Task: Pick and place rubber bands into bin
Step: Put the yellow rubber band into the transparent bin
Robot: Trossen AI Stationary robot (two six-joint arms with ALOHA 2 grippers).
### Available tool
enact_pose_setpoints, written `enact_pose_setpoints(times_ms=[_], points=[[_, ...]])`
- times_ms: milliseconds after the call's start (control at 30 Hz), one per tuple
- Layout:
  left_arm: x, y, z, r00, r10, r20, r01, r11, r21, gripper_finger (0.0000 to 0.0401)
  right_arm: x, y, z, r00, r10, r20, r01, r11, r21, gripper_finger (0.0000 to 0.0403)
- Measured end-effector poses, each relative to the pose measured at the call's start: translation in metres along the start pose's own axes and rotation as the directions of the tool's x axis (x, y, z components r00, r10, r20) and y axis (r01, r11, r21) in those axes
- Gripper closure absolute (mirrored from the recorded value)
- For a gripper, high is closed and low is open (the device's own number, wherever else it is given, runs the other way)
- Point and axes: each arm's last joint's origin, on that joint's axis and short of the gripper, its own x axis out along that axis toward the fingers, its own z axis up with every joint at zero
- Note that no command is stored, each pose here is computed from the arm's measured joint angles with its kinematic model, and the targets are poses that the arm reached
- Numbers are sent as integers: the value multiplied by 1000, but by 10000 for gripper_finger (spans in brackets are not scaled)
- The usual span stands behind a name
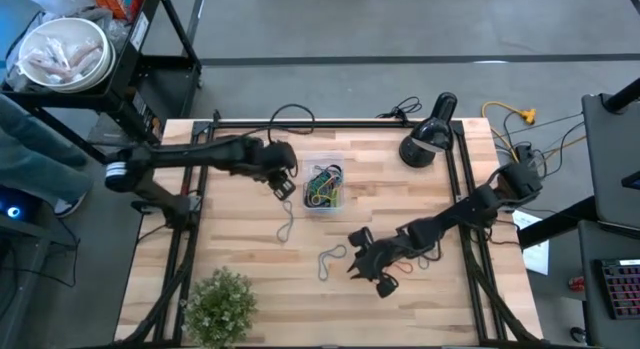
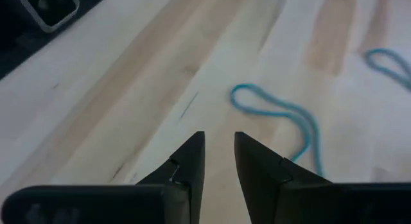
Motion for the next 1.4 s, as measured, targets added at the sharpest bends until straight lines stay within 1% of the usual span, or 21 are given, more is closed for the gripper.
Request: enact_pose_setpoints(times_ms=[67, 100, 133, 233, 267, 367, 567, 667, 767, 833, 967, 1167, 1400], points=[[13, 1, 3, 999, 9, -45, -12, 997, -73, 286, 4, 1, -4, 1000, 19, -12, -19, 1000, 2, 323], [20, 3, 3, 996, 14, -84, -22, 996, -91, 286, 6, 2, -5, 1000, 22, -20, -22, 1000, 2, 324], [27, 3, 2, 991, 31, -131, -45, 994, -98, 286, 8, 3, -7, 999, 24, -28, -24, 1000, 5, 325], [46, 2, 2, 977, 48, -209, -73, 991, -116, 286, 12, 4, -11, 998, 31, -49, -29, 999, 30, 329], [52, 1, 1, 968, 53, -244, -83, 990, -112, 286, 13, 4, -11, 998, 32, -51, -30, 999, 39, 331], [70, -1, 1, 953, 73, -294, -105, 990, -92, 286, 13, 5, -13, 997, 35, -62, -32, 998, 55, 334], [102, -4, -4, 910, 133, -393, -155, 988, -24, 286, 13, 12, -12, 997, 54, -56, -52, 998, 36, 332], [114, -2, -9, 892, 170, -419, -188, 982, -1, 286, 13, 15, -12, 997, 60, -57, -59, 998, 27, 329], [121, 1, -15, 881, 194, -431, -211, 977, 7, 286, 13, 15, -12, 997, 60, -57, -59, 998, 27, 328], [124, 4, -20, 884, 194, -425, -217, 976, -6, 286, 13, 15, -12, 996, 60, -58, -59, 998, 28, 330], [125, 8, -30, 911, 170, -376, -202, 978, -47, 286, 13, 15, -13, 996, 60, -61, -59, 998, 27, 335], [125, 12, -43, 955, 96, -281, -135, 983, -123, 286, 13, 15, -13, 996, 59, -60, -58, 998, 23, 337], [131, 18, -64, 945, 90, -314, -135, 983, -125, 285, 13, 15, -12, 997, 58, -54, -57, 998, 23, 333]])
